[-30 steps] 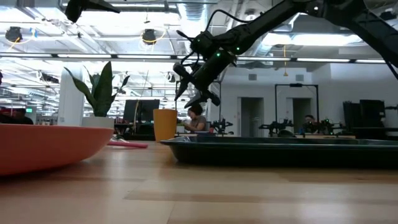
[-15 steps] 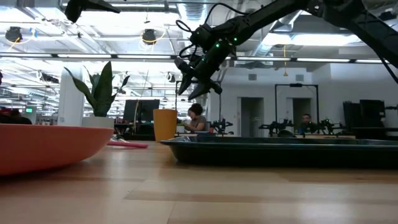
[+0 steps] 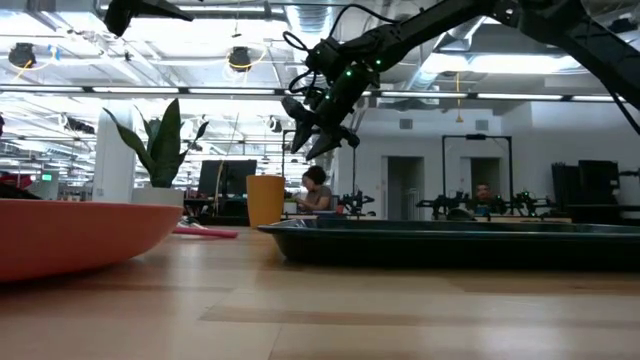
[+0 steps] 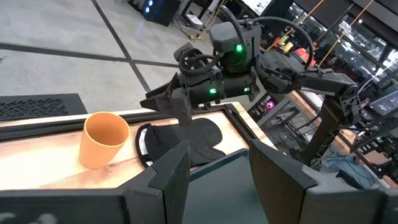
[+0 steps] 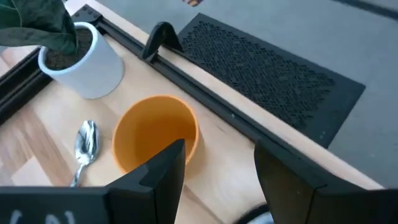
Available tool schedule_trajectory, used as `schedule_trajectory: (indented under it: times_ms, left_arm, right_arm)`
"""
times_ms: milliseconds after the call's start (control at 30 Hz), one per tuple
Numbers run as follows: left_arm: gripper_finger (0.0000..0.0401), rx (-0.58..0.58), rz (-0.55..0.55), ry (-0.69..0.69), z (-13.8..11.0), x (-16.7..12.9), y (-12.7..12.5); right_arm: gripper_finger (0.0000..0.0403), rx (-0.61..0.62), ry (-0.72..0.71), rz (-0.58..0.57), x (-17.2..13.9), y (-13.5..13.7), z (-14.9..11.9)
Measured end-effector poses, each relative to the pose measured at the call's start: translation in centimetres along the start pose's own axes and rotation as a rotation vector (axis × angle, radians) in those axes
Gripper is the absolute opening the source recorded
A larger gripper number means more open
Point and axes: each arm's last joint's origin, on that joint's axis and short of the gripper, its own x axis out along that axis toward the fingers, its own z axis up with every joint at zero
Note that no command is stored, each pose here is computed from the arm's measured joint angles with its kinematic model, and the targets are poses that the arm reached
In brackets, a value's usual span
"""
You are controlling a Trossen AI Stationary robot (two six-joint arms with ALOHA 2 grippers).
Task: Pick and place plate/cup/fork/spoon on tray
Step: Put the yellow cup on the green serving tray
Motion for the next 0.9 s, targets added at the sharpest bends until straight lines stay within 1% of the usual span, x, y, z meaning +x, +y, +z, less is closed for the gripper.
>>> schedule_trajectory:
  times_ms: [167,333,500,667,900]
  left_arm:
    - [0.0151,0.000,0.000,0.000,0.0,0.0,0.0]
    - [0.0151,0.000,-0.001,0.002,0.0,0.0,0.0]
    - [0.0151,0.007,0.000,0.014,-0.1,0.0,0.1]
    - [0.0151,0.014,0.008,0.021,-0.2,0.0,0.2]
    - [0.0151,0.015,0.008,0.021,-0.2,0.0,0.2]
  right_arm:
    - [0.0216,0.004,0.070,0.003,2.1,0.4,-1.9]
    - [0.0216,0.015,0.083,0.007,2.6,1.0,-2.6]
    - [0.0216,0.016,0.068,-0.010,2.7,0.9,-2.5]
    - [0.0216,0.024,0.039,-0.004,2.7,0.7,-2.1]
    - [0.0216,0.023,0.011,0.014,2.7,1.1,-1.9]
